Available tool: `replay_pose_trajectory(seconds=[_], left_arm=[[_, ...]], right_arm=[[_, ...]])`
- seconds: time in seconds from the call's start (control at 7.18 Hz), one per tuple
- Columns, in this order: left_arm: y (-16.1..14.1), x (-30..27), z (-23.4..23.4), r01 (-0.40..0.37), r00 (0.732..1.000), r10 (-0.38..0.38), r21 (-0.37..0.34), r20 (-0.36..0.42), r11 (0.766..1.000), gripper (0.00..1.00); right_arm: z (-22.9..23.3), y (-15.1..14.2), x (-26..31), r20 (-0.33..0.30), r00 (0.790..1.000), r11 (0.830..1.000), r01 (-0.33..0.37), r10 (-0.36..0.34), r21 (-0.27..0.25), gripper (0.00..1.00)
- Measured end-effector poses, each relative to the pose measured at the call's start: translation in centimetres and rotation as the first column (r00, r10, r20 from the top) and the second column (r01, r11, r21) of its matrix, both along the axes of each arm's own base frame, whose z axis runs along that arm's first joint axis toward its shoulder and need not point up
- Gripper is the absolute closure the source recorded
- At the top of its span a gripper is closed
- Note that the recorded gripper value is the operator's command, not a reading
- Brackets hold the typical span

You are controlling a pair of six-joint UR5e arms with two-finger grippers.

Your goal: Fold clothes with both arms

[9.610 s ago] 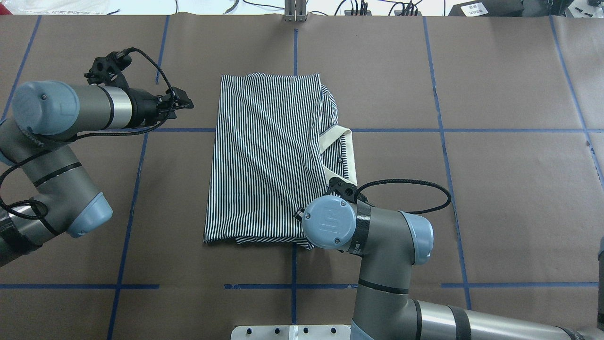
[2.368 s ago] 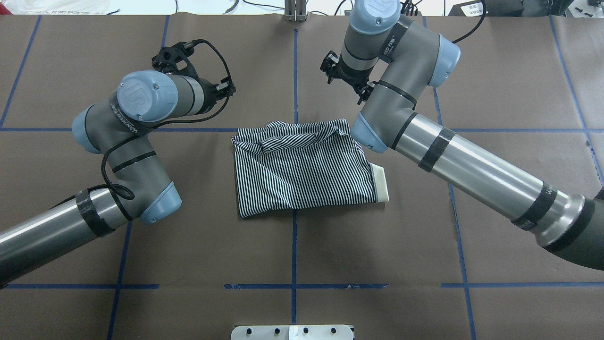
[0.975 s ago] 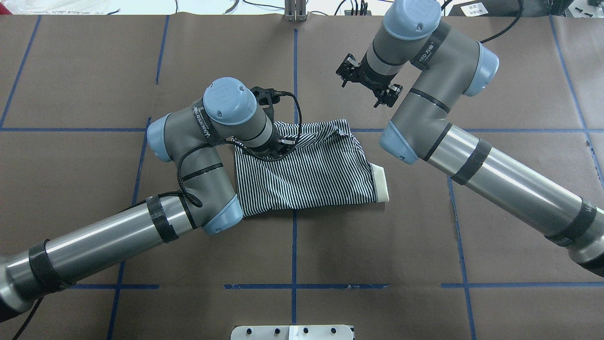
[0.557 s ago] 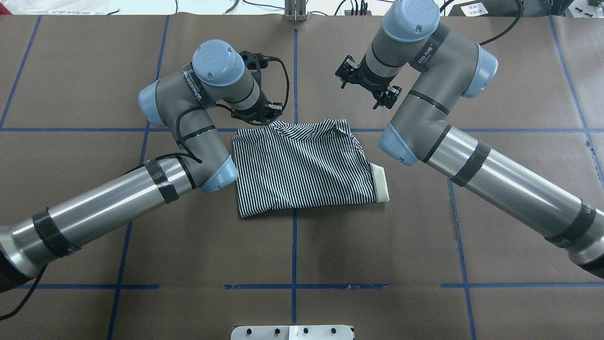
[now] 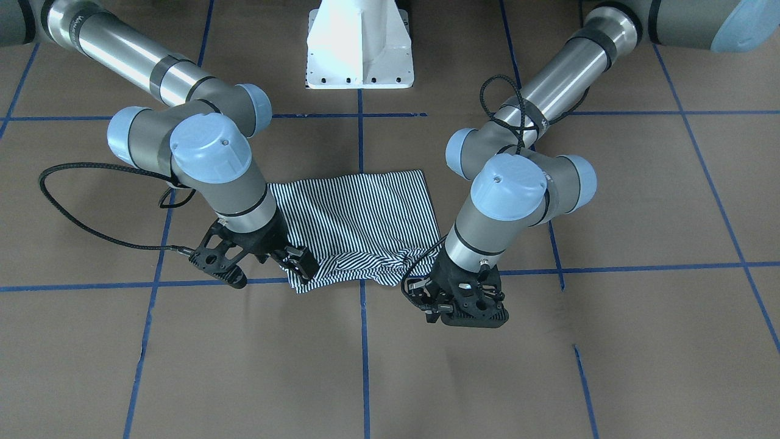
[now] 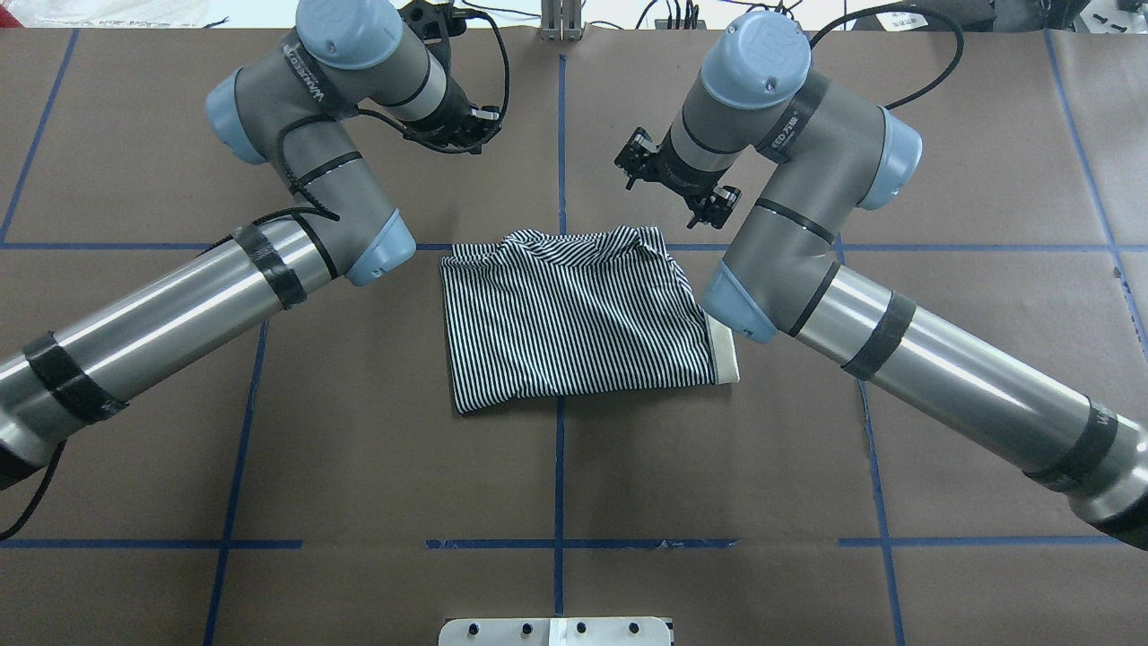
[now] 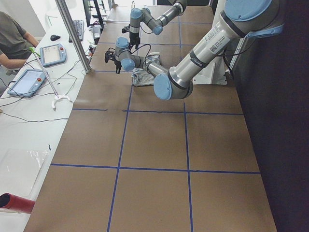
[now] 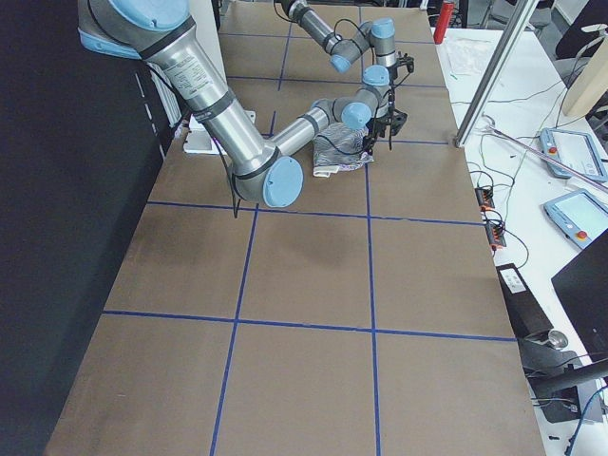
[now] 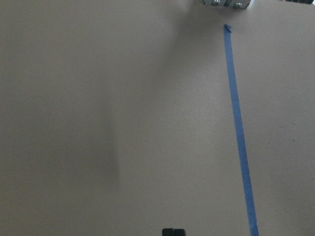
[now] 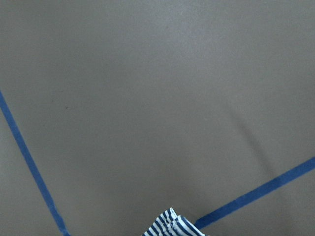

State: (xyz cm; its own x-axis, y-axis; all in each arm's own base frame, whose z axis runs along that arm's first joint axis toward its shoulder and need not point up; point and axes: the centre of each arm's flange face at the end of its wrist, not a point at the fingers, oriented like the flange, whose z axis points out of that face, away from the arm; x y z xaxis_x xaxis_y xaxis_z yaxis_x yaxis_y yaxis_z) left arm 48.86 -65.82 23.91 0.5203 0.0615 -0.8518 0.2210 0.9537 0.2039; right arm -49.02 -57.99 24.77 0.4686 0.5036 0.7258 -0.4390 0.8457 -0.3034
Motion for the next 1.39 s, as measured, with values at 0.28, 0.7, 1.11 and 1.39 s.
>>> replay_pose_trajectory(seconds=[0.28,0.7,1.11,1.39], left_arm=[[4.3,-4.2,2.5,-0.028,0.999,0.029,0.019,-0.043,0.999,1.0],[11.5,-11.0,5.4,-0.064,0.995,0.066,0.038,-0.069,0.997,1.0],[15.5,-16.2,8.0,-0.068,0.996,0.071,0.065,-0.056,0.996,1.0],[17.5,-18.8,9.0,-0.073,0.996,0.077,0.077,-0.05,0.994,1.0]], right_arm=[[-0.5,3.4,-1.4,0.015,1.0,1.0,0.022,-0.022,0.017,0.0],[0.5,7.9,-2.8,0.002,0.999,0.998,0.041,-0.042,0.052,0.0],[-0.4,10.1,-4.9,0.007,0.999,0.998,0.041,-0.042,0.053,1.0],[-1.9,11.9,-7.3,0.013,0.999,0.996,0.048,-0.049,0.072,1.0]])
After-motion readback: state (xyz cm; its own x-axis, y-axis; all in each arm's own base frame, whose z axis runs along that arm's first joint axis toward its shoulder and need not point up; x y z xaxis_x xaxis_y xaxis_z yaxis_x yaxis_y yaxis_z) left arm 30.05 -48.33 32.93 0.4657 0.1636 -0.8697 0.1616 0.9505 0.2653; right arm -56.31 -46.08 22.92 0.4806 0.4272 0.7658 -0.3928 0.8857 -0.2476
